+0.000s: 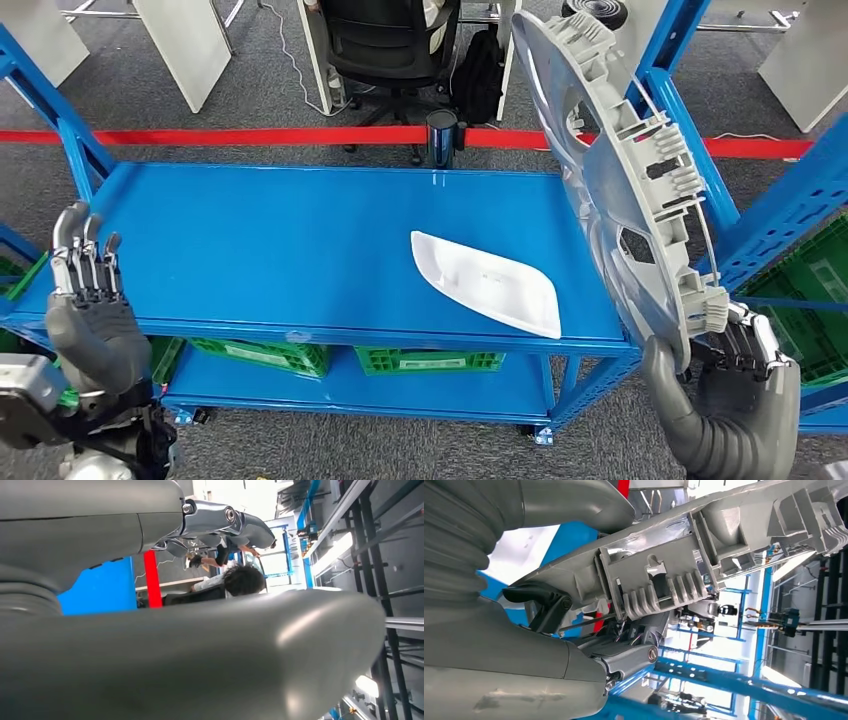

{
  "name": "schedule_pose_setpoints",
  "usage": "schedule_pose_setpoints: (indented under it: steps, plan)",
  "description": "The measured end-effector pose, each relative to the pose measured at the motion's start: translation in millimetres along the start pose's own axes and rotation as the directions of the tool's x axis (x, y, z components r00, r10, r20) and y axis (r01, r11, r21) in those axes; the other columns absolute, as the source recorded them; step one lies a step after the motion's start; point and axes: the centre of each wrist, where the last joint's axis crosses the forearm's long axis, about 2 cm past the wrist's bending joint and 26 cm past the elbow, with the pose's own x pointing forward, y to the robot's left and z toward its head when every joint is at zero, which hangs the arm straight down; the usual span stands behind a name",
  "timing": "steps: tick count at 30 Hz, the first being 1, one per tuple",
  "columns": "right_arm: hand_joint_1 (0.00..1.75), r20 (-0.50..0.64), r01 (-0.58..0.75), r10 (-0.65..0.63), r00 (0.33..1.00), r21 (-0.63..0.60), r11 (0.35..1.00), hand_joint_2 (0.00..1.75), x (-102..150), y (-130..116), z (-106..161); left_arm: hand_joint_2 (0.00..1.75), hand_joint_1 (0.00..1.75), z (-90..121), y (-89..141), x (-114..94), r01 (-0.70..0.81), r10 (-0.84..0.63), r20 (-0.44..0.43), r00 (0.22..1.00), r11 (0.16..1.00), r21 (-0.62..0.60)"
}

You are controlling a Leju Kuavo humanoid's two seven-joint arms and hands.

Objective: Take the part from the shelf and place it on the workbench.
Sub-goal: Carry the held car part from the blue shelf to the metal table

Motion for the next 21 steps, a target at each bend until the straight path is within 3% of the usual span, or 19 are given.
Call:
schedule_pose_setpoints:
  steps: [21]
  plan:
    - [1.75,-0.019,0.005,-0.005,1.000,0.014,1.000,1.75,-0.7,2.7,3.7,0.00,0.00,5.1,2.1,1.3,-0.006,0.006,-0.031,0.999,1.000,0.000]
